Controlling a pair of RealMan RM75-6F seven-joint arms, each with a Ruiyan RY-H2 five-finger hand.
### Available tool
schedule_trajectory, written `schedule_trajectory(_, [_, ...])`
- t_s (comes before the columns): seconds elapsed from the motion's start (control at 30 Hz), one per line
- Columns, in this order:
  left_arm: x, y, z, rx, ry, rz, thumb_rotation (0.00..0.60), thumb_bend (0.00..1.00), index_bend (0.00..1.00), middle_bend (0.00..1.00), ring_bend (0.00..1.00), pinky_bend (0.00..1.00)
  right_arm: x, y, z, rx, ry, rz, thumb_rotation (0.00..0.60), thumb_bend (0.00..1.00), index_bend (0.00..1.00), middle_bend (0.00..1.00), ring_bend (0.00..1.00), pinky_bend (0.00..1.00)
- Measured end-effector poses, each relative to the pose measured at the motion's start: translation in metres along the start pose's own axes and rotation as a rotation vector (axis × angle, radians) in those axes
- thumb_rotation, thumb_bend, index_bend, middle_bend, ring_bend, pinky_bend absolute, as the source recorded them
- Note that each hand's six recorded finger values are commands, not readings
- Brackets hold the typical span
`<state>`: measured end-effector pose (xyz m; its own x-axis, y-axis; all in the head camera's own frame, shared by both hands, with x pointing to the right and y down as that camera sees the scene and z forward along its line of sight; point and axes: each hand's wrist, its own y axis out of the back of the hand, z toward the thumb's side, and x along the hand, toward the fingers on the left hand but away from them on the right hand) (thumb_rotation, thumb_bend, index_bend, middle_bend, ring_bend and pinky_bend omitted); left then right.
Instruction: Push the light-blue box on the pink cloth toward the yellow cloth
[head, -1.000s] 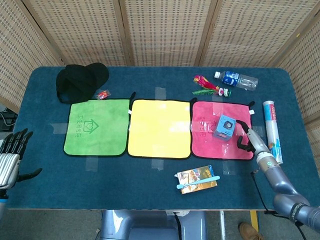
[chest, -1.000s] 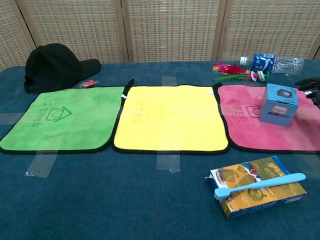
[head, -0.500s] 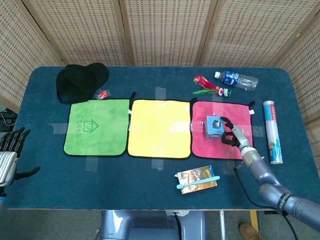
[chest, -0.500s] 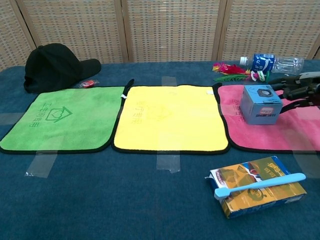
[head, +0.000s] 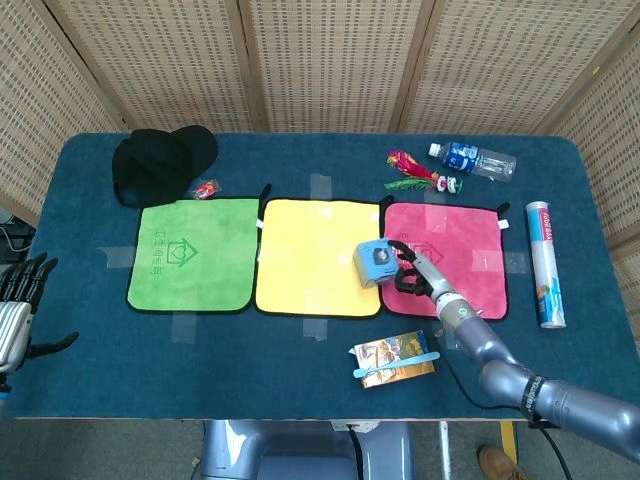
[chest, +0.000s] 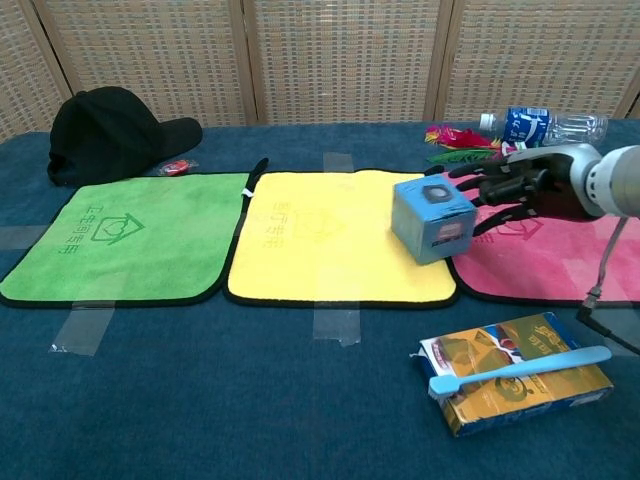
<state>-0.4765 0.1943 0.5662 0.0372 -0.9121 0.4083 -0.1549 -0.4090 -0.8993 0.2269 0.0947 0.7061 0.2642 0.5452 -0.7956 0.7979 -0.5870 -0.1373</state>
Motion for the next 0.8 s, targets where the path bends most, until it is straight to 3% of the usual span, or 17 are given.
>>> schedule_trajectory(0.2, [0.001, 0.003, -0.004, -0.013, 0.010, 0.003, 0.600, 0.00, 0.00, 0.00, 0.00, 0.00, -0.010, -0.034, 0.021, 0.025, 0.018, 0.037, 0.600, 1.00, 0.00, 0.02, 0.03, 0.28])
schedule_trajectory(0.8, [0.002, 0.005, -0.007, -0.035, 0.022, -0.003, 0.600, 0.00, 0.00, 0.00, 0.00, 0.00, -0.032, -0.103, 0.058, 0.033, 0.015, 0.092, 0.600, 1.00, 0.00, 0.02, 0.03, 0.28])
